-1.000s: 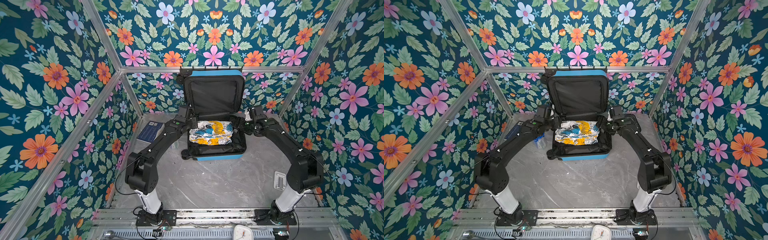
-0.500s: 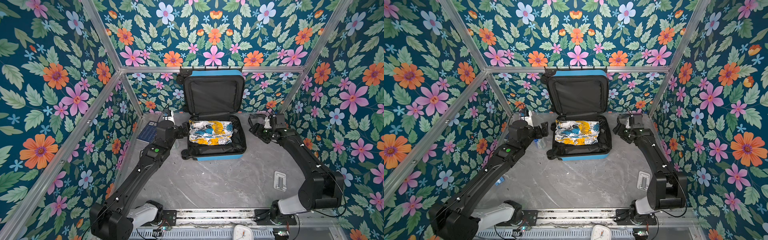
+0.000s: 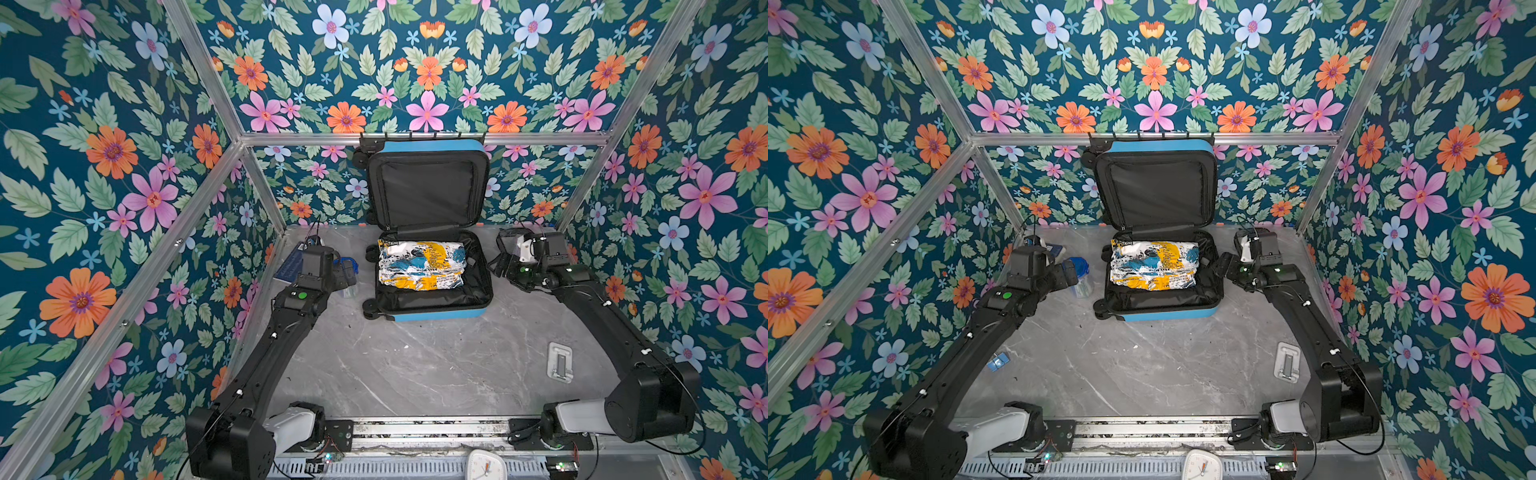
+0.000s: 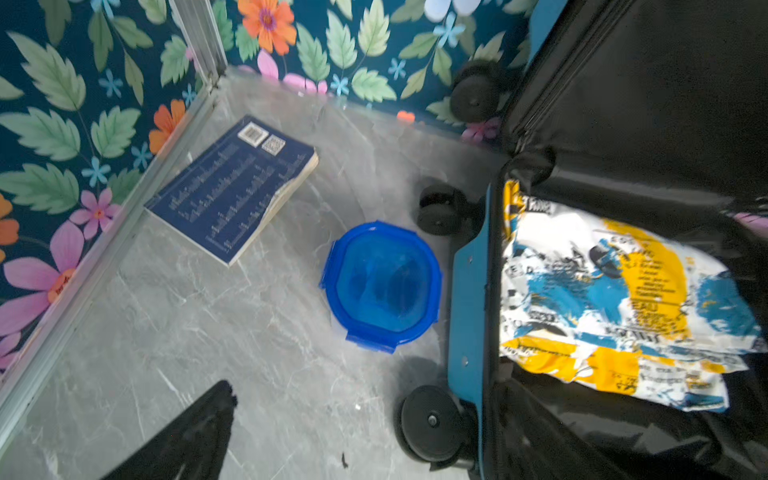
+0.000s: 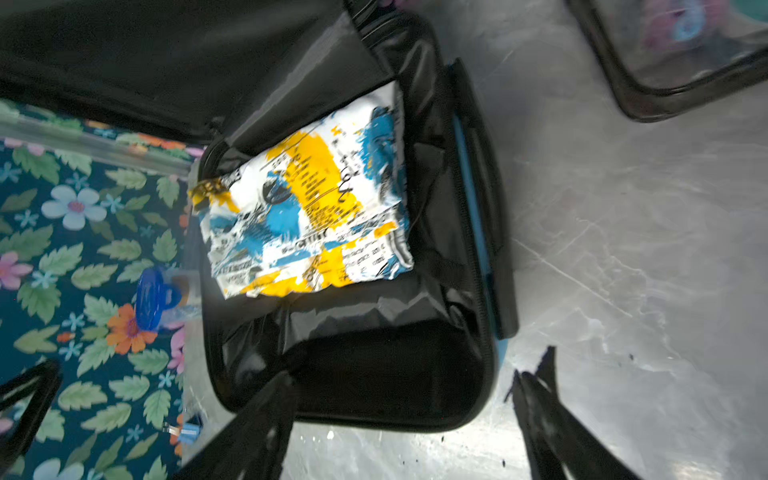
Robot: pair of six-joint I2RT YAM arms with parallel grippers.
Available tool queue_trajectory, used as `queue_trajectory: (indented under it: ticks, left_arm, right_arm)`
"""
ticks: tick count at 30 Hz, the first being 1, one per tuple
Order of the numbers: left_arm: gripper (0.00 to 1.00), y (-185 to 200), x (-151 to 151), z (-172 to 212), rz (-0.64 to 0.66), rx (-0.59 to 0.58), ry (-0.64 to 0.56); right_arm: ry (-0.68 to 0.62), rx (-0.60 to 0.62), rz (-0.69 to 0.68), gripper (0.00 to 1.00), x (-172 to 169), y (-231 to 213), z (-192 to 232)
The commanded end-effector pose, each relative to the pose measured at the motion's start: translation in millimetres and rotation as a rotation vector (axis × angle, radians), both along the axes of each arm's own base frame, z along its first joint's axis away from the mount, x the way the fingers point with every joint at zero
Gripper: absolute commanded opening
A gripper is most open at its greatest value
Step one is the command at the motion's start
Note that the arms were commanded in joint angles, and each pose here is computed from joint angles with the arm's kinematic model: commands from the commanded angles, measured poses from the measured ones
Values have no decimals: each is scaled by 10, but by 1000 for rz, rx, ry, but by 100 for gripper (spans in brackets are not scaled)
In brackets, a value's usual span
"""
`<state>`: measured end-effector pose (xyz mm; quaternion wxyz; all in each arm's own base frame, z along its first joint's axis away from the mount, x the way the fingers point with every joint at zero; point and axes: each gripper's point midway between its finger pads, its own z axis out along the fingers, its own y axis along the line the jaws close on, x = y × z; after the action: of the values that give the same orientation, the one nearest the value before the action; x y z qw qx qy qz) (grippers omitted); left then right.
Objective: Pack the luggage
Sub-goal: 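Open both grippers and withdraw them from the pillow, then grasp the blue-lidded clear container with the left gripper while the right gripper waits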
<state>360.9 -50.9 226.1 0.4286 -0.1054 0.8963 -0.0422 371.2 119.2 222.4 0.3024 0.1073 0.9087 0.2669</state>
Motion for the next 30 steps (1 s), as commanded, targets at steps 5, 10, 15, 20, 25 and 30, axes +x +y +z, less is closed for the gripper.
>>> queue_trajectory:
  ticks: [5, 10, 15, 20, 25, 30]
  left_arm:
    - [100, -46, 99, -321, -110, 30, 153]
    - [100, -101, 277, -459, -177, 89, 220]
    - [100, -42, 397, -548, -194, 174, 293]
    - [100, -56, 519, -488, -211, 200, 288]
    - [100, -162, 628, -453, -249, 175, 277]
    - [100, -267, 728, -475, -278, 170, 297]
  right_arm:
    - [-54, -89, 267, 89, -313, 743, 145]
    - [-66, -124, 388, 99, -490, 1169, 149]
    - [-54, -118, 410, 99, -538, 1287, 138]
    - [-57, -110, 402, 99, -538, 1286, 164]
    - [-62, -104, 398, 99, -539, 1286, 181]
    - [-62, -99, 393, 99, -549, 1280, 176]
